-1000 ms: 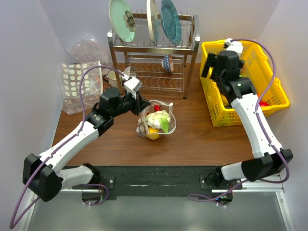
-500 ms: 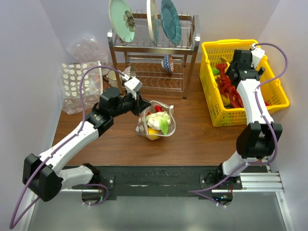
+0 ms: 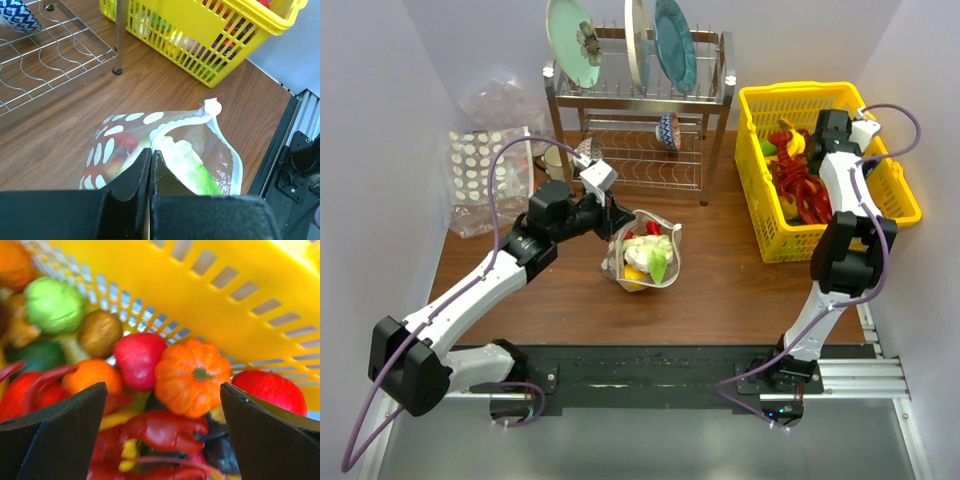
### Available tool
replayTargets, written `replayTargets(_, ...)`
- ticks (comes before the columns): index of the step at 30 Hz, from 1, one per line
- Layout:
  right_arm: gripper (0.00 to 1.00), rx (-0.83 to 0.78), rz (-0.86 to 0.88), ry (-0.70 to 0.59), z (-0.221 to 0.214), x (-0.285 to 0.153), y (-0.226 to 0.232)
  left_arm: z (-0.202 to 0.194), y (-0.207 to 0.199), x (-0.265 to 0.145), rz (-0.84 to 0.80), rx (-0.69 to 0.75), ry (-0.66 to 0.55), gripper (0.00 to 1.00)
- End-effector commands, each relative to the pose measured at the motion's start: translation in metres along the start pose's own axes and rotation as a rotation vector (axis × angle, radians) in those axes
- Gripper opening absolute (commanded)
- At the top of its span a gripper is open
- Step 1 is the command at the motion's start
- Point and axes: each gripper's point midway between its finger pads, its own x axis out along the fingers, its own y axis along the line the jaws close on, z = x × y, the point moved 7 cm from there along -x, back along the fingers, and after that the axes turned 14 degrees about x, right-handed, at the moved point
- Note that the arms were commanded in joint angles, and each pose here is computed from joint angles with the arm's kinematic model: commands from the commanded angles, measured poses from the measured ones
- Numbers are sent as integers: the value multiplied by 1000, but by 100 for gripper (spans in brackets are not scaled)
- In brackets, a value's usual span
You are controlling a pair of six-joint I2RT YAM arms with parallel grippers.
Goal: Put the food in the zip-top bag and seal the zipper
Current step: Pick up the fake fruit from the bin.
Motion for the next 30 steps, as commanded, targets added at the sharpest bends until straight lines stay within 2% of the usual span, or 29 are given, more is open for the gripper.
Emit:
replayTargets(1,99,97,-23,-32,14,9,-2,9,3,4,2,9,-51,0)
replayTargets(8,98,152,-39,49,-10,39,-12,7,3,6,-7,4,-44,0)
replayTargets(11,95,167,-46,85,-20,53,-13,7,3,6,-4,5,-44,0)
replayTargets(13,87,171,-51,116,-27,59,-13,7,4,5,0,6,-44,0)
replayTargets(15,85,194,-56,139,-28,60,-14,8,3,5,1,8,-44,0)
replayTargets(16,79,201,-65,143,-29,61,-15,8,3,5,2,9,-45,0)
replayTargets(20,67,242,-89,136,-25,55,-19,8,4,5,5,9,-42,0)
replayTargets(30,63,290,47,103,12,14,-23,9,3,4,4,11,-43,0)
